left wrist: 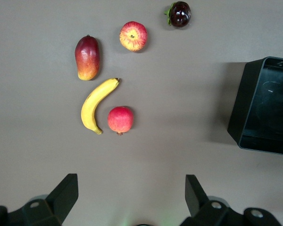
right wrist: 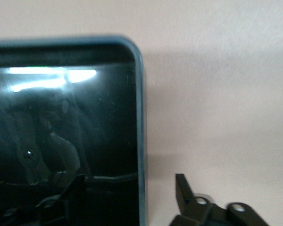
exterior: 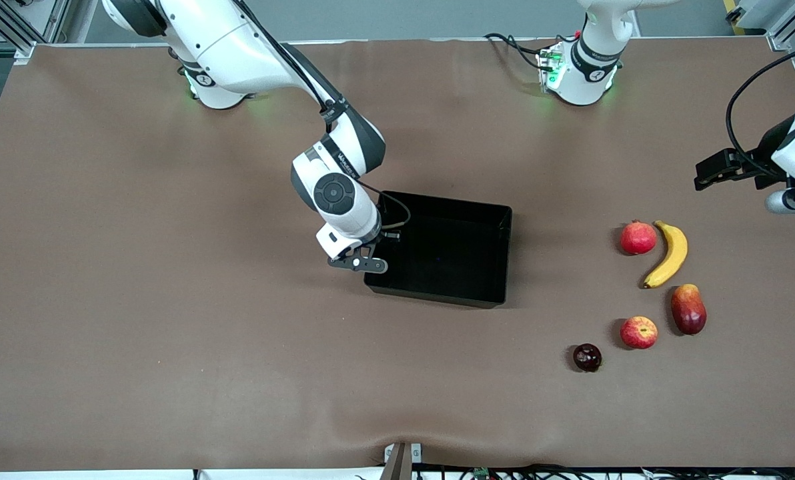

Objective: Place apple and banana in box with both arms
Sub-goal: 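Release the tray and retract the right gripper while the left gripper approaches fruit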

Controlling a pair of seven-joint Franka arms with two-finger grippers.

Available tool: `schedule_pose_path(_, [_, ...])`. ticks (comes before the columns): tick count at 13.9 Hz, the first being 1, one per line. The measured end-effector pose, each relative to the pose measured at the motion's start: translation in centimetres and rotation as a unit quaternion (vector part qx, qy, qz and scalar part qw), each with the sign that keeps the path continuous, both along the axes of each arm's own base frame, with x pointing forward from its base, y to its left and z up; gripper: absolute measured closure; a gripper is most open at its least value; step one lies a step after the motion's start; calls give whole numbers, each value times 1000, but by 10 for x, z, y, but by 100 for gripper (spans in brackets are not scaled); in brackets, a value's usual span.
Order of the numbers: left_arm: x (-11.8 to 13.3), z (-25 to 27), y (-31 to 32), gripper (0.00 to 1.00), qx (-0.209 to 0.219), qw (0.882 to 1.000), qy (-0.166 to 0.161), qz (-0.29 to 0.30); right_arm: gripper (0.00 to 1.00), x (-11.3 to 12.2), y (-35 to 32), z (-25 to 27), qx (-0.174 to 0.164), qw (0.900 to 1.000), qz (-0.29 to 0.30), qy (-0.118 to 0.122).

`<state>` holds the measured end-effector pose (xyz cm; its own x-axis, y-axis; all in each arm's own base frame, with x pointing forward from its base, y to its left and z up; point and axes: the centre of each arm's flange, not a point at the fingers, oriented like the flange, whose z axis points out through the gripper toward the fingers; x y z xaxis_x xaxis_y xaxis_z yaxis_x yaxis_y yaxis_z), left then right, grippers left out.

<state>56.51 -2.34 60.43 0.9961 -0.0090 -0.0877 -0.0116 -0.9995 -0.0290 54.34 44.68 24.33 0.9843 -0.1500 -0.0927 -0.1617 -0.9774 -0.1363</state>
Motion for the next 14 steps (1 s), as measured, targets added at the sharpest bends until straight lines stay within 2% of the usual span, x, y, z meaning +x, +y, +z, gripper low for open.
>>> schedule_pose_path(1, [0, 0, 0, 0, 0, 1000, 0, 0, 1, 6, -4, 9, 3, 1000, -4, -5])
schedule_pose_path(4, [1, 1, -2, 0, 0, 1000, -3, -2, 0, 37, -44, 62, 8, 1000, -20, -18])
schedule_pose_path(7, [1, 1, -2, 0, 0, 1000, -4, -2, 0, 78, -132, 123, 11, 999, -11, -33])
schedule_pose_path(9, [1, 0, -4, 0, 0, 1000, -3, -3, 0, 95, -202, 147, 6, 1000, 9, -24])
schedule_pose_path(12, [8, -15, -5, 0, -2, 1000, 4, -5, 0, 100, -284, 182, 2, 1000, 25, -3])
schedule_pose_path(14, [19, -37, -4, 0, -3, 1000, 9, -5, 0, 96, -328, 211, 4, 999, 38, -1])
